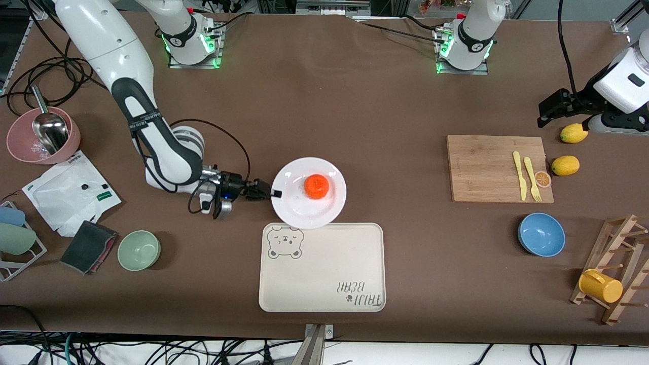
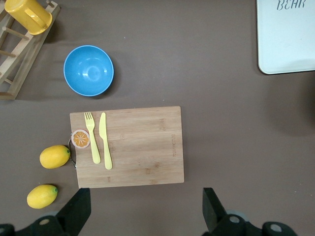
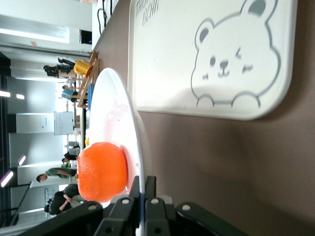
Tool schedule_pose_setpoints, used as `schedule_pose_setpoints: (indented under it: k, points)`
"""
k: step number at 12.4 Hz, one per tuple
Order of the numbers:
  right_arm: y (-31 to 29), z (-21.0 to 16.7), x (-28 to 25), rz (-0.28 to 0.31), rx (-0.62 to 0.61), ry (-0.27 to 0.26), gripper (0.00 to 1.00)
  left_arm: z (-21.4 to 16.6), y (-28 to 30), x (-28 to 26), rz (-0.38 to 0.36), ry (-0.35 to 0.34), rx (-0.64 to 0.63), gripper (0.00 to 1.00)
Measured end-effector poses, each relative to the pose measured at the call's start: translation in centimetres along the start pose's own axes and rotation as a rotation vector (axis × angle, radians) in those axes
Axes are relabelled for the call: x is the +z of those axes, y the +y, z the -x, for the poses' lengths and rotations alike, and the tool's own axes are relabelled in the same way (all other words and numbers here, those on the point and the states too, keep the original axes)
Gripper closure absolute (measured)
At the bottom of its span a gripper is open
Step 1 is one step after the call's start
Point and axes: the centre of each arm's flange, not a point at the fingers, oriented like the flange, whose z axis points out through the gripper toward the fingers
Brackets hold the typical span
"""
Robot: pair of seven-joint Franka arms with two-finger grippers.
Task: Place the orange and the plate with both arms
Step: 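Drag the plate with the right gripper onto the bear placemat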
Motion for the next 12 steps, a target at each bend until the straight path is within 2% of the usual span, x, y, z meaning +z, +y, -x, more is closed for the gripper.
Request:
schedule_pose_setpoints:
  k: [3,5,10,12]
  points:
    - [0.1,-4.1,1.7,0.017,0.098,-0.005,0.96,0.0,0.0,0.0,0.0,0.0,0.0,0.0]
    - [-0.1,-6.4,2.5,0.048,0.128,0.009,0.96,0.0,0.0,0.0,0.0,0.0,0.0,0.0]
    - [2.5,-10.4,4.1,0.13,0.099,0.068,0.96,0.0,0.0,0.0,0.0,0.0,0.0,0.0]
    - [2.3,-11.0,4.4,0.128,0.095,0.079,0.96,0.0,0.0,0.0,0.0,0.0,0.0,0.0]
